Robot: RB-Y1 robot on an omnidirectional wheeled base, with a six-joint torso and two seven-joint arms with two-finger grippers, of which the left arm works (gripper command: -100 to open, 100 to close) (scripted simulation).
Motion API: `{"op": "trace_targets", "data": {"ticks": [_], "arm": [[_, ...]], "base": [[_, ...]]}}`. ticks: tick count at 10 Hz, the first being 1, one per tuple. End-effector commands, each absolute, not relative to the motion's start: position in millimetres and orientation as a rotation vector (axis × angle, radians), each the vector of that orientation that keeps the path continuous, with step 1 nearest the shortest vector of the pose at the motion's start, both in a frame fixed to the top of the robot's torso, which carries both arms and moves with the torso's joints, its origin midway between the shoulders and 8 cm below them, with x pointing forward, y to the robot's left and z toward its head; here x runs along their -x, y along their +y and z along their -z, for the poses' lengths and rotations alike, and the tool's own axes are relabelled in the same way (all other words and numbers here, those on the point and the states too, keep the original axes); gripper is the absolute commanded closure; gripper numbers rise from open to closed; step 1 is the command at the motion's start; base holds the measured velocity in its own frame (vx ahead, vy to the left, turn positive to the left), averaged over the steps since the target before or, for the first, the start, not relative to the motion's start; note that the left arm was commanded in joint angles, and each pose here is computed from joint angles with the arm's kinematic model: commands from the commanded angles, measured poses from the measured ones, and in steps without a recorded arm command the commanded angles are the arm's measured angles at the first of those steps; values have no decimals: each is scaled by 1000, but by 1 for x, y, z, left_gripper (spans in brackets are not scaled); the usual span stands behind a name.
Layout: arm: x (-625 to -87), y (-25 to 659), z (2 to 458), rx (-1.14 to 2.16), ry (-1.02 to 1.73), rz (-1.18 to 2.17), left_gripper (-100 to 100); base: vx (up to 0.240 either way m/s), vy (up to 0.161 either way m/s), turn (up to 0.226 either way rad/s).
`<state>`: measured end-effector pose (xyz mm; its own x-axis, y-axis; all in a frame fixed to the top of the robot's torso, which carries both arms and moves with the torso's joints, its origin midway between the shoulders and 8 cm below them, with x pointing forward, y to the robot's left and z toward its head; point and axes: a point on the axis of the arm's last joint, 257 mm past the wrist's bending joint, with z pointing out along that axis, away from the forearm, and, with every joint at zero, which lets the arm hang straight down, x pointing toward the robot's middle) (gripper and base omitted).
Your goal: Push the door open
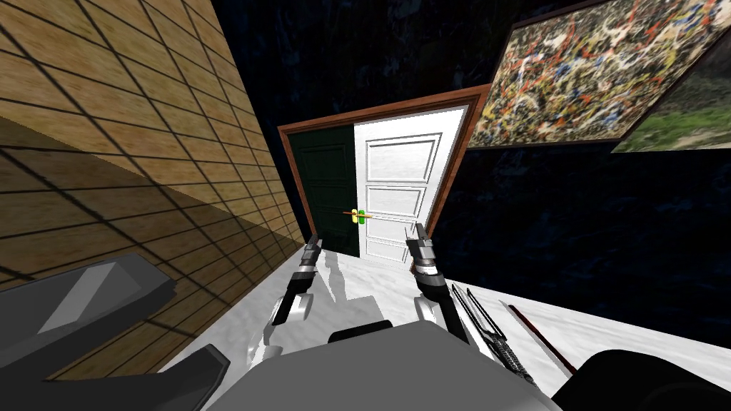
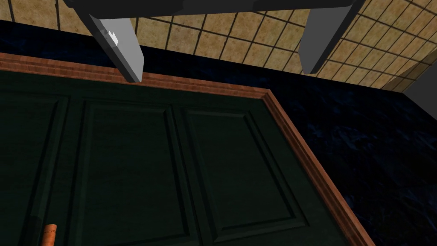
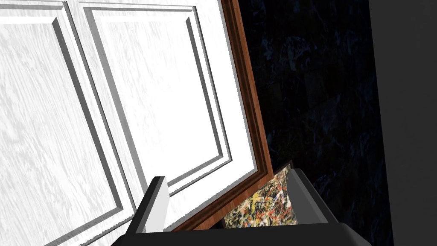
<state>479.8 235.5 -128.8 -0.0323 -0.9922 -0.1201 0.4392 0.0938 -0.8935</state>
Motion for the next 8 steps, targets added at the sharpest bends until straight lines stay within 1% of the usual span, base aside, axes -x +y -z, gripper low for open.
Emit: {"op": "trace_targets", "data": {"ticks": [1, 4, 8], "arm": [[-485, 234, 134, 773, 974, 1353, -100], [-495, 228, 146, 787, 1001, 1356, -100], [-508, 220, 160, 805, 1036, 1359, -100]], "base": [[84, 194, 37], [92, 202, 33], [116, 158, 24]]}}
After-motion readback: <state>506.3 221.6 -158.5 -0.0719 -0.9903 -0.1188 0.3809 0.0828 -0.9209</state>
